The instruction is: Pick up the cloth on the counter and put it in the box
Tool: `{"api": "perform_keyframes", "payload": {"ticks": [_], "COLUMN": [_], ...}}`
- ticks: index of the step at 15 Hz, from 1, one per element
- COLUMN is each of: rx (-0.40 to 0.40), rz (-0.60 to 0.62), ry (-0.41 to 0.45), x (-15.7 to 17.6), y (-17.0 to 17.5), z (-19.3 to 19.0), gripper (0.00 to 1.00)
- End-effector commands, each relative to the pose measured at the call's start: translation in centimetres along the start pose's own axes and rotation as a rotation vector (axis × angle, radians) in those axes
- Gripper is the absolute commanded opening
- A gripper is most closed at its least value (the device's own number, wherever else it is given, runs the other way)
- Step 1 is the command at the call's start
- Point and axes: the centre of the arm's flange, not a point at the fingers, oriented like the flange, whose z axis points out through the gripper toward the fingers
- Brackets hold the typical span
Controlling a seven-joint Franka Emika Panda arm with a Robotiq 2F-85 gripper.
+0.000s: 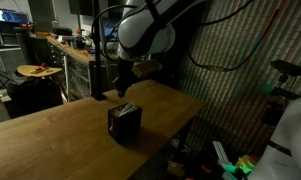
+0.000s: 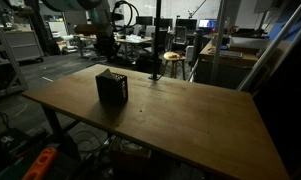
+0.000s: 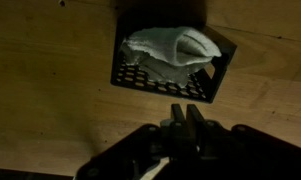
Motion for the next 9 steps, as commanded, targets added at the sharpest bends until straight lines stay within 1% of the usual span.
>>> {"api": "perform_keyframes", "payload": {"ticks": [1,9], "rx": [0.002,0.020], "rz": [-0.099,-0.419], "ry": [0.006,-0.018], "x": [-2.7,-6.9], "y": [0.5,1.3], "z": [-1.3,-1.4], "gripper": [0.06,0.06]}}
